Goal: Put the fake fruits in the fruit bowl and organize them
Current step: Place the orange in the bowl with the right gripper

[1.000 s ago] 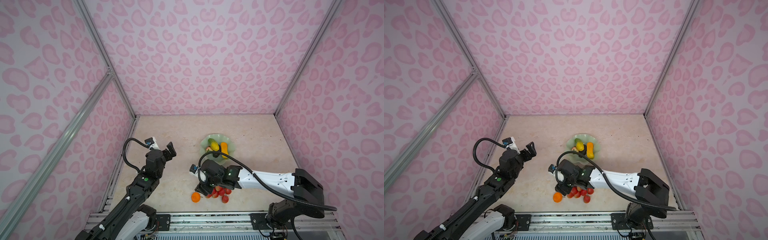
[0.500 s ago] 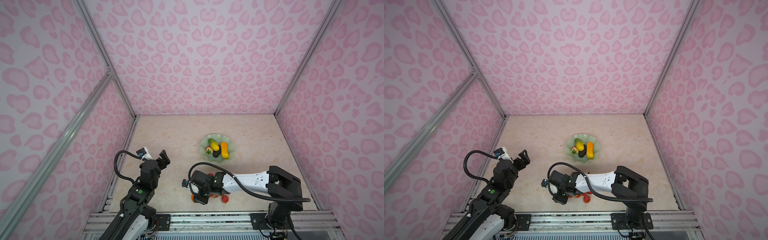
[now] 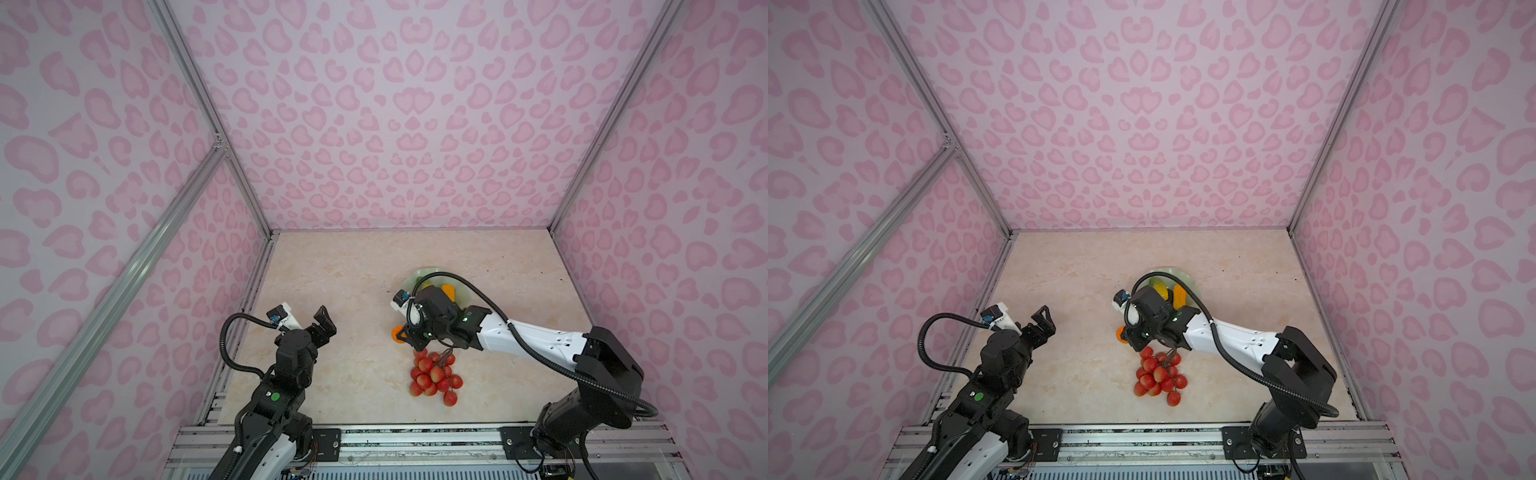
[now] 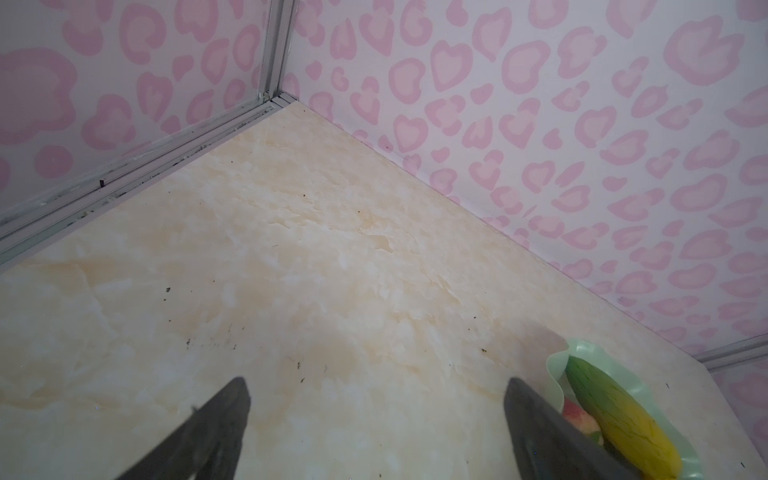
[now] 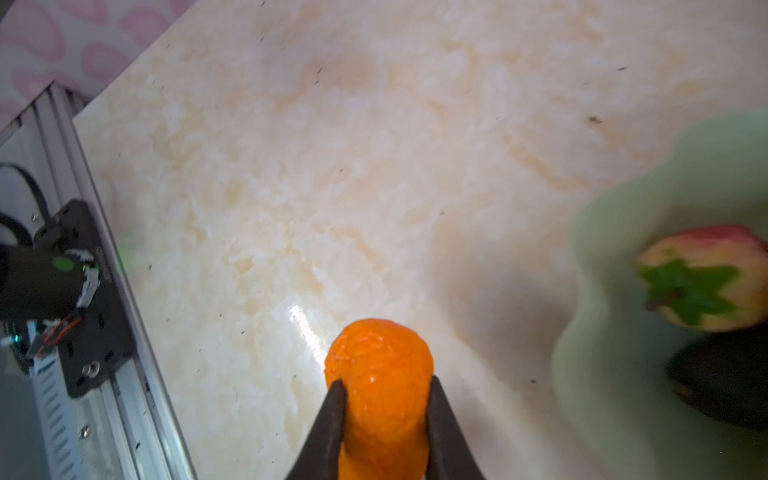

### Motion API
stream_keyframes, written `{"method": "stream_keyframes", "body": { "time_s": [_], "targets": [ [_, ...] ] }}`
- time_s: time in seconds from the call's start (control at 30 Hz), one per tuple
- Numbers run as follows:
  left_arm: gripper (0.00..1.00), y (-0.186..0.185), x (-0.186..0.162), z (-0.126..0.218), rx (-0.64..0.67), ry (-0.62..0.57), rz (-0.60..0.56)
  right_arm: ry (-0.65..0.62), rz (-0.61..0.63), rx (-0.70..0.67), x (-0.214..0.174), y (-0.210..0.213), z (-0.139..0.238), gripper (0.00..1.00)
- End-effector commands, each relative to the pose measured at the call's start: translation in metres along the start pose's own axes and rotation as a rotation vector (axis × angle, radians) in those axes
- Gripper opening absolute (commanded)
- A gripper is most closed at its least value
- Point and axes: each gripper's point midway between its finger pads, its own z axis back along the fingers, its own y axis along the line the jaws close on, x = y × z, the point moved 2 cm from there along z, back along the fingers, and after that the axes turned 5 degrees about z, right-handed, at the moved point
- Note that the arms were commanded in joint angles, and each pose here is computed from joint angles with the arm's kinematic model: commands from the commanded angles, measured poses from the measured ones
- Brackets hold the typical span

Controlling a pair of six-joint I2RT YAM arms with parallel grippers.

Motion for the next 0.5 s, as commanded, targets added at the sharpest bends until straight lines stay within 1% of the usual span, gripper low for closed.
{"method": "stream_keyframes", "body": {
  "time_s": [0.0, 0.03, 0.13, 0.3, 0.43, 0.47],
  "targets": [
    [0.97, -0.002, 0.002, 0.0, -0.008, -0.006, -0.013, -0.04, -0.111, -0.13, 0.004, -0.047, 0.011, 0.19],
    [0.97, -0.001, 0.001, 0.0, -0.007, -0.006, -0.014, -0.033, -0.129, -0.159, 0.001, -0.06, 0.013, 0.19],
    [0.96, 0.0, -0.001, 0.0, -0.005, 0.004, -0.008, -0.003, -0.132, -0.23, -0.01, -0.081, 0.016, 0.2],
    [0.96, 0.004, -0.005, -0.001, -0.001, 0.003, -0.001, 0.015, -0.182, -0.286, -0.026, -0.109, 0.013, 0.21],
    [0.97, 0.002, -0.004, -0.002, -0.002, 0.006, -0.001, 0.036, -0.205, -0.322, -0.033, -0.121, 0.007, 0.29],
    [0.97, 0.001, -0.004, -0.002, -0.002, 0.007, -0.002, 0.04, -0.208, -0.321, -0.034, -0.122, 0.006, 0.34]
  ]
}}
